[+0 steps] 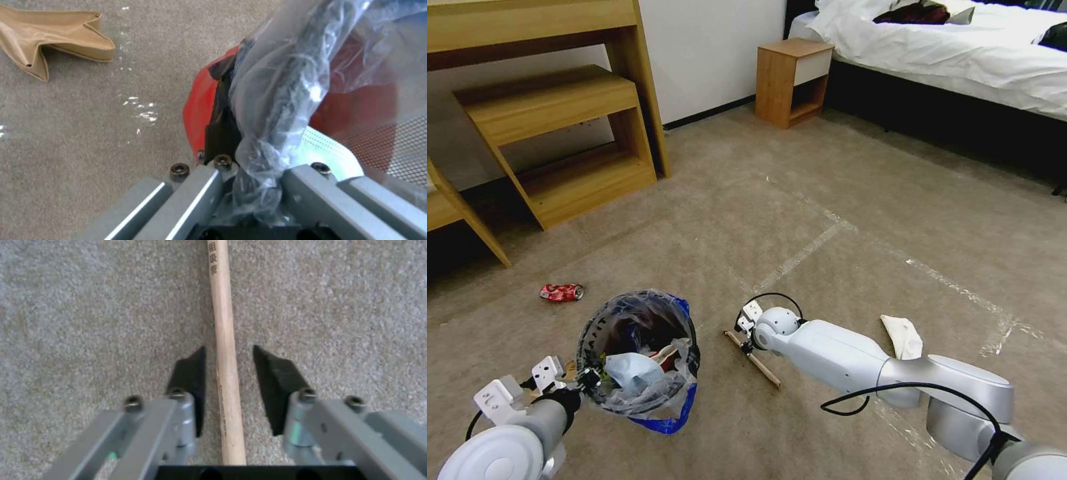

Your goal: Pick up the trash bin and place the garbage on the floor into it.

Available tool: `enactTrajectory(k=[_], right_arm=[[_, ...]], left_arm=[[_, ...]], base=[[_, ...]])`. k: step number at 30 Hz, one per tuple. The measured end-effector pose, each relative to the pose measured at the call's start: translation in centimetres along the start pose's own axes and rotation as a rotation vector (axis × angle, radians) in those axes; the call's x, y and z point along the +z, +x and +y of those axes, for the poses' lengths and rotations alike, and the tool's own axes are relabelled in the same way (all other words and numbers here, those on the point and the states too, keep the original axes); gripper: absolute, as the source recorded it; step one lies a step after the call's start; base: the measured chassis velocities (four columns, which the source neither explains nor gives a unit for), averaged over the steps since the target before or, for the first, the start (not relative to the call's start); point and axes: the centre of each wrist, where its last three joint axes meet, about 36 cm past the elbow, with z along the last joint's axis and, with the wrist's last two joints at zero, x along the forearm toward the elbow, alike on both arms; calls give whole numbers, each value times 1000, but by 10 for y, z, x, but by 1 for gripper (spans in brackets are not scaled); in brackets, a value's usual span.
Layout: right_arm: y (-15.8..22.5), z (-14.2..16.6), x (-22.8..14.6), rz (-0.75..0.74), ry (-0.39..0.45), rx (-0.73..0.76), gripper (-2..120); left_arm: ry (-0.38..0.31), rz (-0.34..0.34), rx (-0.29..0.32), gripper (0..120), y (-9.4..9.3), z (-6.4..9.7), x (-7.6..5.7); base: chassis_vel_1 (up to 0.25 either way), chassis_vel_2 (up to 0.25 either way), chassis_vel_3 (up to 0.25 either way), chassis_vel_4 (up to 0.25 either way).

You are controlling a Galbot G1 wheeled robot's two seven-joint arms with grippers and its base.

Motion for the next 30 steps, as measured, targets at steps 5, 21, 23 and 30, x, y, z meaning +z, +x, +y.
enactTrajectory(k=[5,21,23,30], right_arm=[[0,0,0,-1,-1,1,47],[-3,2,-4,-1,-16,1,99],[-5,3,-3,3,-20,1,100],[-10,4,-1,12,-25,4,100]], left_arm=[[0,1,-1,0,0,0,0],[-3,1,-3,0,3,0,1],[-2,2,-3,0,3,0,1],[-2,2,-4,0,3,1,2]], base=[[0,0,0,0],[0,0,0,0],[0,0,0,0],[0,0,0,0]])
